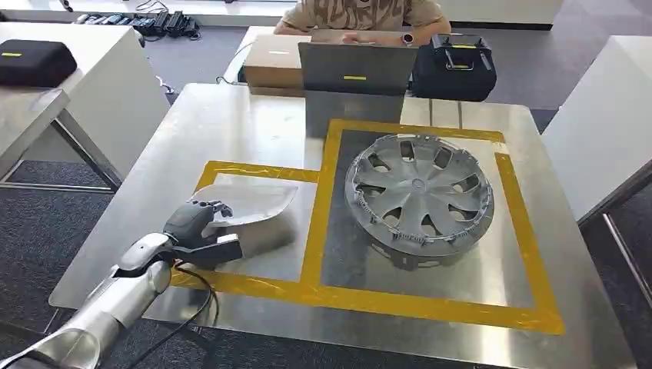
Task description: Take the parts from the cabinet and place them on the table.
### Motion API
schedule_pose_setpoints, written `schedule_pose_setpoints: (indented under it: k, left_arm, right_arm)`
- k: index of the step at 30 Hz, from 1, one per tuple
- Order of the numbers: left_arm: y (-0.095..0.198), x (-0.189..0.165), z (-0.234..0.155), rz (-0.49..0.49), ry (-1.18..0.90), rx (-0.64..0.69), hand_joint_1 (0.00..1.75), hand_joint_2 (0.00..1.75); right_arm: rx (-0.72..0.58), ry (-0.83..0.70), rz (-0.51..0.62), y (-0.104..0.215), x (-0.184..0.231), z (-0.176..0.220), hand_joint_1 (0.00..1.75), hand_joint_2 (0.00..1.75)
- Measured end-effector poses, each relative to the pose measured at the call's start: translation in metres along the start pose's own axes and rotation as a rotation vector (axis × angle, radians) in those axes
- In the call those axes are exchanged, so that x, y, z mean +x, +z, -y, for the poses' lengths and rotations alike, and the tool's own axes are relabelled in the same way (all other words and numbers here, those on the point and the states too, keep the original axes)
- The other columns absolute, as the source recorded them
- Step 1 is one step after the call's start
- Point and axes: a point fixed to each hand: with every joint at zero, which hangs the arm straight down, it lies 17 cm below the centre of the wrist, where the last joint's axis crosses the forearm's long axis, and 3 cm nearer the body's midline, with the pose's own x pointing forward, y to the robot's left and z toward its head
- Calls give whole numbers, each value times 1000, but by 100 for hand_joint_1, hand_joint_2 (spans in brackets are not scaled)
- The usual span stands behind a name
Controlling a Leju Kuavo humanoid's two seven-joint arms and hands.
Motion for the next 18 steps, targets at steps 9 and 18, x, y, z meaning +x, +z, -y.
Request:
schedule_pose_setpoints:
  k: [9,18]
  left_arm:
    - [11,16,1,60,105,57,0,0]
    - [26,68,-55,245,680,259,0,0]
  right_arm:
    - [-1,7,-1,0,0,0,0,0]
    - [-7,13,-4,0,-1,1,0,0]
